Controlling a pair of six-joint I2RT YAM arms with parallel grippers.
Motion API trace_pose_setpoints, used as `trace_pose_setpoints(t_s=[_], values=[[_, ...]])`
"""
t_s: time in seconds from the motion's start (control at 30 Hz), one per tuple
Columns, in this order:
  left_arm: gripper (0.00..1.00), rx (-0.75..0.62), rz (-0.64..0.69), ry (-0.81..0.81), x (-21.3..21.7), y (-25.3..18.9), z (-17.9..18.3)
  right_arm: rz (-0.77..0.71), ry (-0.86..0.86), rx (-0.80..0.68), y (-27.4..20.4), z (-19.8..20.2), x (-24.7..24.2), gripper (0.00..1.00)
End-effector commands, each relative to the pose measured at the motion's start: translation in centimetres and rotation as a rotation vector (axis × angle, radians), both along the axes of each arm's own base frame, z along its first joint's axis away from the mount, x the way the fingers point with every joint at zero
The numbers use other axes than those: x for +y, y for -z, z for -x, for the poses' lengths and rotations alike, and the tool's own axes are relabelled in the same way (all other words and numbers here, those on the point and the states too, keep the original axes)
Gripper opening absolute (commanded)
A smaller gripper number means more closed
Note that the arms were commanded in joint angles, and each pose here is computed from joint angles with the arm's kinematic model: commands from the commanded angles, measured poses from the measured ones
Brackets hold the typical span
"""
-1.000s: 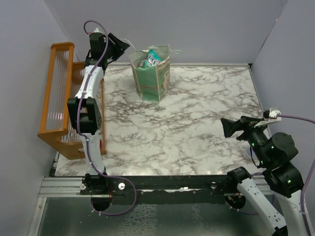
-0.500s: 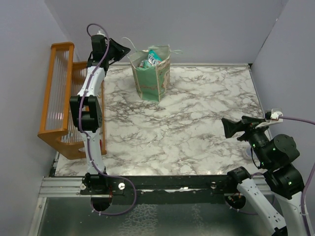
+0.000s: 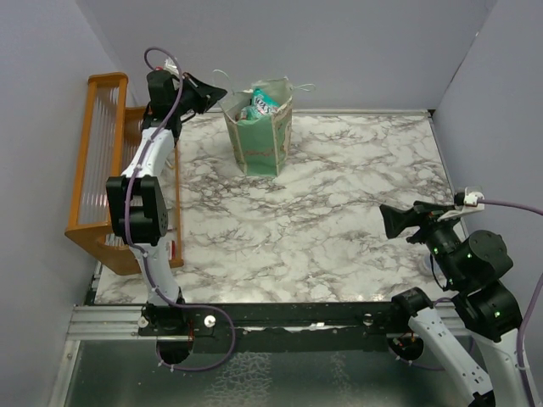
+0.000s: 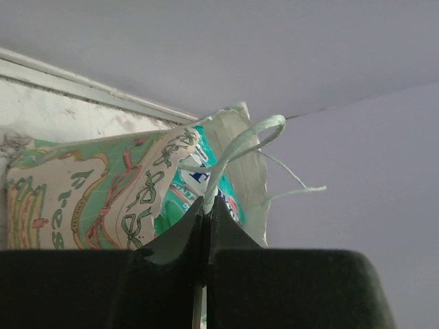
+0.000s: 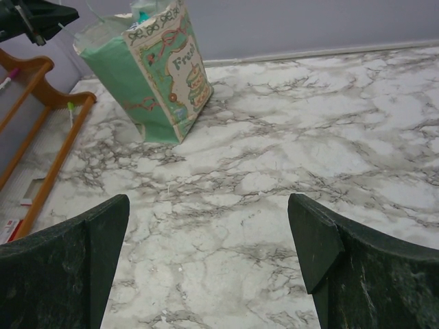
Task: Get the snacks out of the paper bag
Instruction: Adjust the paper bag at the center of the board.
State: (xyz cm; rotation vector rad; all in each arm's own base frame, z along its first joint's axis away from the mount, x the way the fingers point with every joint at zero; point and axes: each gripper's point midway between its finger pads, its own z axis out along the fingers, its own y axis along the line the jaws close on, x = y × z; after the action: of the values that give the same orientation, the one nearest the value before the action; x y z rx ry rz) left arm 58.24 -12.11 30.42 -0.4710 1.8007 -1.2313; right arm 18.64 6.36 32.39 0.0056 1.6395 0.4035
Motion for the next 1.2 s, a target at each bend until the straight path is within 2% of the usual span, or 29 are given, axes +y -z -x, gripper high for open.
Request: trace_pose_setpoints(t_s=[0.0,0.17,0.33,0.53,0.7,0.83,1.17], values=[[0.0,-0.173,0.055,0.09,-0.9,-6.1,4.7,-0.026,-0.046,-0.005,-0.2,0.0,1.0,0.99],[0.0,-0.17,0.093,0.147,-1.8,-5.7,9.1,-0.029,-0.063,0.012,0.5,-0.2,1.4,0.99],[0.0,-0.174,0.076,0.166,-2.3,-5.3,15.1,-0.028,-0.074,0.03,1.4,-0.5,1.8,0.99],[0.0,-0.151,0.02,0.094,-1.5,-3.1,21.7,-0.023,-0.076,0.03,1.8,-0.8,2.0,0.99],[0.0,-0.079,-0.029,-0.002,-0.2,-0.1,25.4,-0.016,-0.084,0.04,2.1,-1.1,2.2,0.99],[0.06,-0.057,-0.061,-0.036,0.3,1.0,27.3,-0.011,-0.087,0.053,2.5,-1.3,2.3,0.99],[0.35,-0.072,-0.145,0.009,0.2,0.7,29.2,-0.022,-0.071,0.048,2.5,-1.1,2.0,0.99]])
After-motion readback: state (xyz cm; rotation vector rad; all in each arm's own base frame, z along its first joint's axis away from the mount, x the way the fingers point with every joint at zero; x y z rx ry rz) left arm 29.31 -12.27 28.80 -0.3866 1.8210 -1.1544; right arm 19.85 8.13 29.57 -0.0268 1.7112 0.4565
